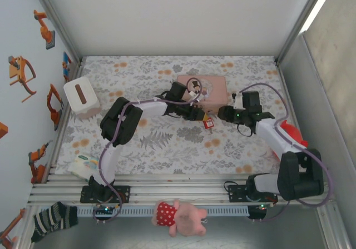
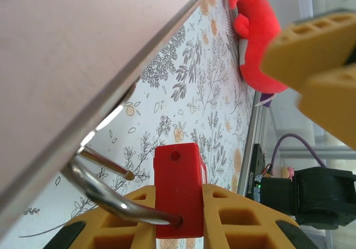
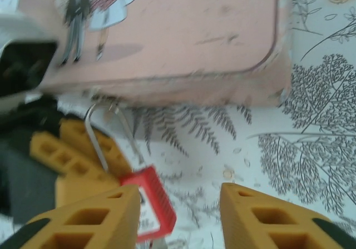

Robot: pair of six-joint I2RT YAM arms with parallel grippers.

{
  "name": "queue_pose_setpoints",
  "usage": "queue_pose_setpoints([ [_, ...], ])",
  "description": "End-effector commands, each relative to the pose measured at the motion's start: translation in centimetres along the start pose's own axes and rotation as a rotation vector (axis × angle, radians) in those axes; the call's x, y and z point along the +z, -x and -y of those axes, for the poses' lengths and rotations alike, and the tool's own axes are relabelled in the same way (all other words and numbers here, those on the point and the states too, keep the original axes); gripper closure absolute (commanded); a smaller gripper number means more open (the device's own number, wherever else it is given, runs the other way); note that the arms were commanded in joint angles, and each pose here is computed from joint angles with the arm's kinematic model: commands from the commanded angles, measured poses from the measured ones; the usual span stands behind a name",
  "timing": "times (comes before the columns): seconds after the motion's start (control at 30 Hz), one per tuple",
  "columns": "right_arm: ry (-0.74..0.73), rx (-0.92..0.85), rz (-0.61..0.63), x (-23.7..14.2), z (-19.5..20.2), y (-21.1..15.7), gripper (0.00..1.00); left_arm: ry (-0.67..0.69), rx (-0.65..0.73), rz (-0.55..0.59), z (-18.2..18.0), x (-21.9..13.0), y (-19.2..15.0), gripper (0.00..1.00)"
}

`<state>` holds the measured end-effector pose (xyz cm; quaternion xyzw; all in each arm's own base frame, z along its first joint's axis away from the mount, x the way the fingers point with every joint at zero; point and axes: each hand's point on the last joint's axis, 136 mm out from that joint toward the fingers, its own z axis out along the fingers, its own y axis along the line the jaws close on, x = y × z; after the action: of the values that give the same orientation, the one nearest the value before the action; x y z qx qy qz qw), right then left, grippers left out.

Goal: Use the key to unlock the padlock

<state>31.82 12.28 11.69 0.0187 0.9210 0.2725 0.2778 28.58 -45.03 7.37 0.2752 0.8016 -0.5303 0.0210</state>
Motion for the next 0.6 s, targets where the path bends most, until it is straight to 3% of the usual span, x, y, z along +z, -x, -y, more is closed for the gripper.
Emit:
queue_pose_setpoints([
  [0.0, 0.015, -0.029, -0.073, -1.1, -0.3, -3.0, 0.53, -0.115, 0.144, 0.01, 4.2, -0.2, 1.8, 0.9],
  [0.17, 0.001, -0.098, -0.134, -1.9, -1.3, -5.6, 0.49, -0.12, 0.137, 0.008, 4.2, 0.0, 1.7, 0.9],
  [0.23, -0.038, -0.147, -0.168, -1.8, -1.3, -6.7, 0.35, -0.121, 0.132, 0.007, 4.2, 0.0, 1.6, 0.9],
  [0.57, -0.125, -0.278, -0.211, 0.3, -2.1, -6.3, 0.38, -0.129, 0.123, -0.006, 4.1, 0.1, 1.0, 0.9],
])
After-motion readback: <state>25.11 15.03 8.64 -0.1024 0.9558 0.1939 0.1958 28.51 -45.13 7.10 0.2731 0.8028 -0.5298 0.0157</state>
